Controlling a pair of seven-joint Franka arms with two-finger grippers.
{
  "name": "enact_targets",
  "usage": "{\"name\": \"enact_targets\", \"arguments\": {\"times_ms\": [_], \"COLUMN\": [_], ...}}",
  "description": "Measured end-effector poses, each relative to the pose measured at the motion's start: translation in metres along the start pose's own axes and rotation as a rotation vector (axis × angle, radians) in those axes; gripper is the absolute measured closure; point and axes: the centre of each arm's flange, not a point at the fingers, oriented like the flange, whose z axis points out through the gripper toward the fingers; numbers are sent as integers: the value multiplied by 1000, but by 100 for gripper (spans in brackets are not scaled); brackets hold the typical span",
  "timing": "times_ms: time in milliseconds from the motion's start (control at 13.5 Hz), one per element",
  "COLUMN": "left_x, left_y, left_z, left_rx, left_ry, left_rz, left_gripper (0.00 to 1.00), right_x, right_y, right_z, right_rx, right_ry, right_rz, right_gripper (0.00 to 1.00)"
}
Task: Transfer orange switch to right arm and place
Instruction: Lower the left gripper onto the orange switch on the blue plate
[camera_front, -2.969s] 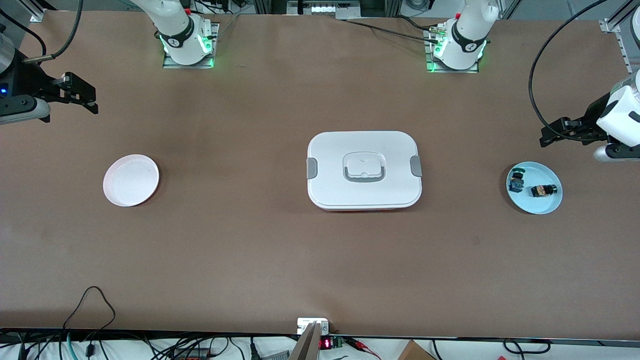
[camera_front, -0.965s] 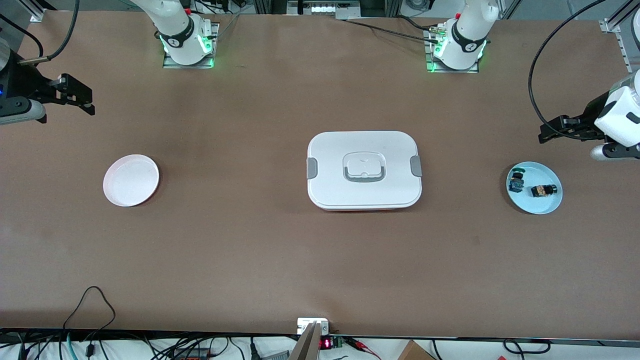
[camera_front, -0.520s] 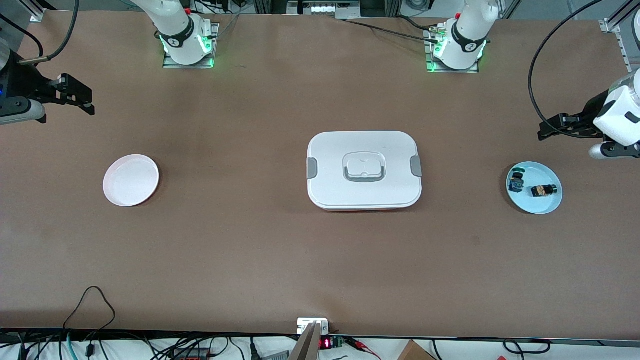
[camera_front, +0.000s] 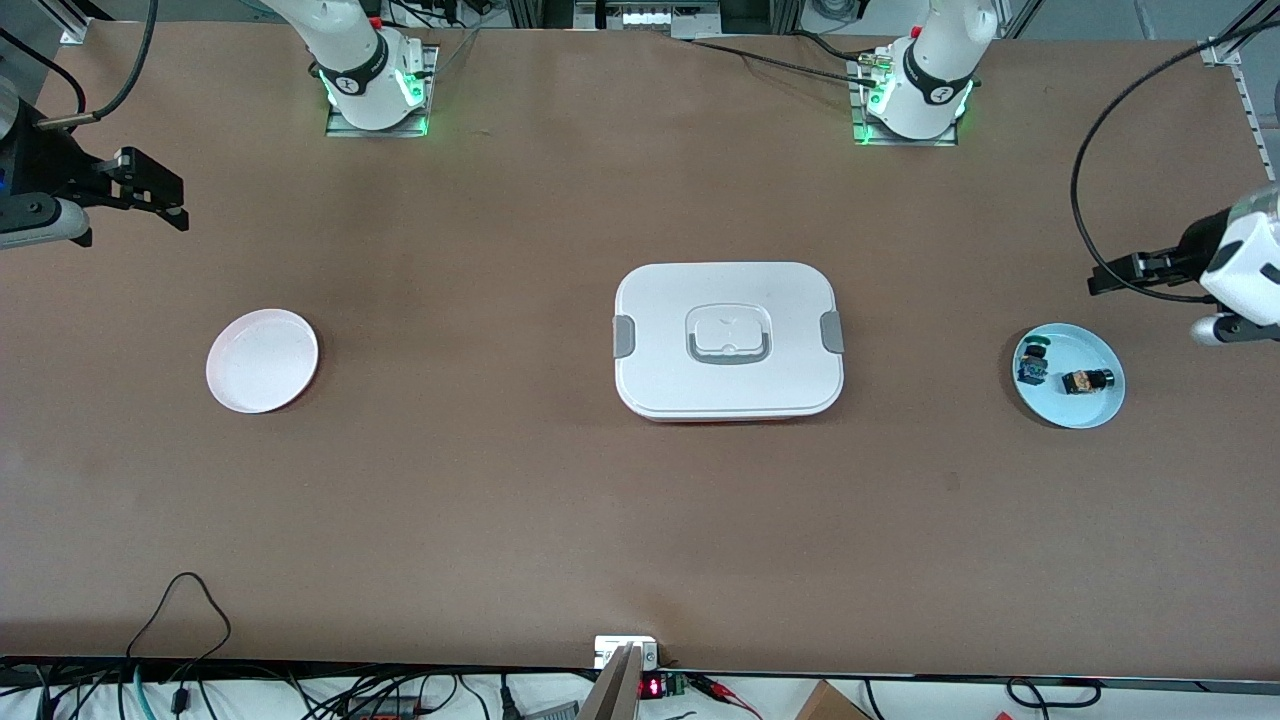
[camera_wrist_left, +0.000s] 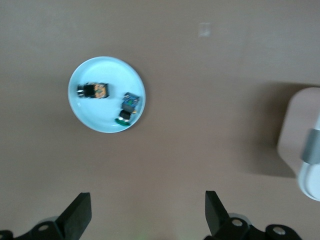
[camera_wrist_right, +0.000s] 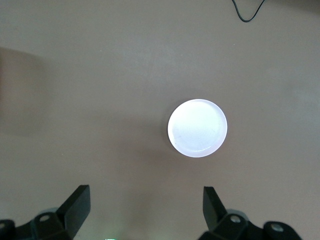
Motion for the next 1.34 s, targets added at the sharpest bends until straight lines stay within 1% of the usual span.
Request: {"name": "enact_targets", "arguments": {"times_ms": [148, 371, 445, 594, 816, 1039, 1336], "left_x": [15, 44, 61, 84, 110, 121, 113], "left_y": [-31, -64, -75, -93, -123, -121, -119], "left_z": [21, 54, 78, 109, 173, 214, 249], "left_rx": [26, 38, 39, 43, 42, 41, 38], "left_ry": [-10, 21, 34, 82, 97, 98, 104], "left_rz": [-26, -54, -53, -19, -11, -2, 3], "left_gripper": [0, 0, 0, 0, 0, 0, 0], "right_x": [0, 0, 0, 0, 1, 1, 1], "right_y": [0, 0, 0, 0, 1, 1, 1], "right_z": [0, 0, 0, 0, -1, -2, -5], "right_rx": [0, 0, 0, -1, -2, -3, -4], "right_ry": [0, 1, 2, 2, 11, 18, 24], "right_rz": [0, 0, 0, 0, 1, 1, 2], "right_gripper": [0, 0, 0, 0, 0, 0, 0]}}
